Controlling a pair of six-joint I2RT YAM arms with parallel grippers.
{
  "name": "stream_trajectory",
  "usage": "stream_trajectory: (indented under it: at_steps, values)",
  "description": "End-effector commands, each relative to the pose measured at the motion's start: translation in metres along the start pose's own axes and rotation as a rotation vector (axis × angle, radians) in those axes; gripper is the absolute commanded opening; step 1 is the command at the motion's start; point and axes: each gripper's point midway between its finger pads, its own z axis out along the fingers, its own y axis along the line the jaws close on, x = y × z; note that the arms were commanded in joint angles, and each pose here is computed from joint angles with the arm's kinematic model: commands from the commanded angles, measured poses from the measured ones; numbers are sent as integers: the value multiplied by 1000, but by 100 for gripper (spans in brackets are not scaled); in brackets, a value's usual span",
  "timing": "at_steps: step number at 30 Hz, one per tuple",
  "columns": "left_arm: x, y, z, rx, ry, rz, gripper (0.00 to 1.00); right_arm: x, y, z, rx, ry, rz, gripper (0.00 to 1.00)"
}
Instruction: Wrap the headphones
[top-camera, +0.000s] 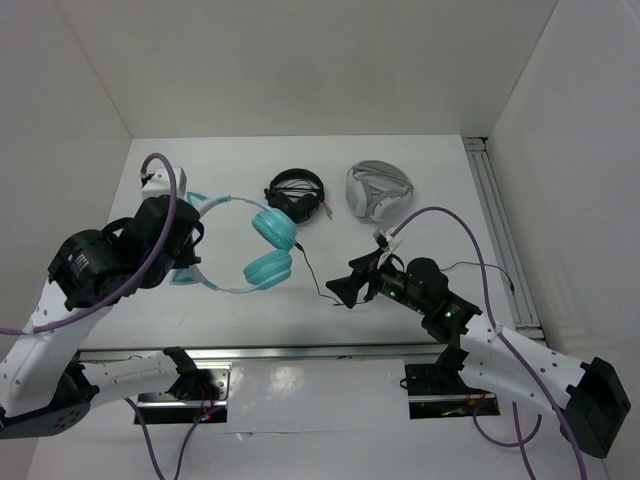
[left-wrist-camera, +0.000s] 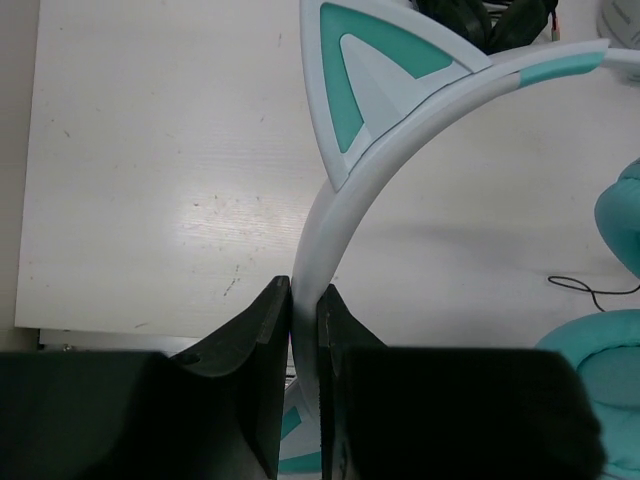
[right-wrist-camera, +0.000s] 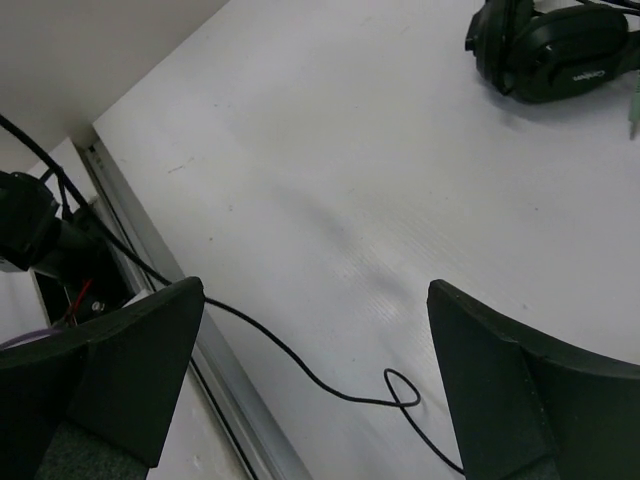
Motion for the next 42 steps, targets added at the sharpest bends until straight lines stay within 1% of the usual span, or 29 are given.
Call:
stream_trajectory:
  at_steps: [1, 2, 4, 6, 8, 10, 13, 15, 16, 17, 18, 19, 21, 22, 25, 27, 28, 29, 33, 35, 36, 37, 38, 41, 42]
  values:
    - [-15, -10, -9, 76, -33, -17, 0, -29, 26, 10, -137, -131, -52, 98]
    - [-19, -10, -12, 83, -43, -26, 0, -24, 25, 14, -146, -113, -51, 98]
    - [-21, -11, -12, 84, -45, -18, 0, -22, 30, 16, -178, -104, -54, 95]
    - [-22, -13, -11, 84, -41, -23, 0, -16, 35, 16, -211, -94, -48, 89]
    - [-24, -13, -13, 88, -47, -28, 0, -13, 43, 13, -266, -93, -57, 88]
    - [-26, -14, -12, 88, -41, -32, 0, -5, 42, 14, -274, -80, -47, 86]
    - [-30, -16, -13, 93, -48, -38, 0, 8, 39, 12, -273, -51, -41, 80]
    - [-30, -15, -10, 81, -43, -29, 0, 0, 34, 6, -232, -99, -25, 80]
    - [-30, -15, -10, 81, -43, -29, 0, -5, 30, 3, -206, -128, -8, 83]
    - [-30, -17, -8, 76, -37, -24, 0, -14, 18, 1, -130, -181, 10, 83]
    - [-30, -15, -7, 69, -38, -29, 0, -19, 16, -3, -116, -212, 10, 84]
    - [-30, -15, -7, 69, -38, -29, 0, -33, 20, -13, -123, -273, 3, 84]
    - [-30, -17, -5, 64, -31, -23, 0, -31, 22, -20, -139, -277, -11, 86]
    - [-31, -14, -4, 46, -36, -30, 0, -38, 28, -24, -160, -289, -26, 86]
    - [-35, -10, 5, -1, -31, -51, 0, -19, 34, -24, -200, -193, -50, 86]
    - [-36, -13, 6, 11, -19, -47, 0, -7, 36, -22, -223, -139, -55, 86]
    - [-38, -13, 4, 16, -22, -58, 0, -3, 34, -20, -218, -126, -52, 86]
    - [-37, -15, 4, 26, -16, -58, 0, 10, 27, -16, -193, -86, -50, 86]
    - [-46, -17, -3, 56, -42, -82, 0, 29, 8, -5, -120, -42, -34, 86]
    - [-50, -14, -5, 46, -56, -94, 0, 48, -2, 0, -88, 4, -24, 86]
    - [-49, -11, -4, 40, -46, -87, 0, 44, -5, 3, -78, -14, -38, 86]
    - [-51, -12, -3, 37, -42, -93, 0, 55, -11, 7, -57, 15, -32, 86]
    - [-53, -11, -5, 42, -50, -88, 0, 52, -12, 10, -55, -5, -35, 86]
    - [-56, -7, -5, 34, -56, -98, 0, 60, -14, 18, -60, 13, -33, 78]
    - [-56, -7, -5, 34, -56, -89, 0, 62, -11, 19, -81, 22, -32, 74]
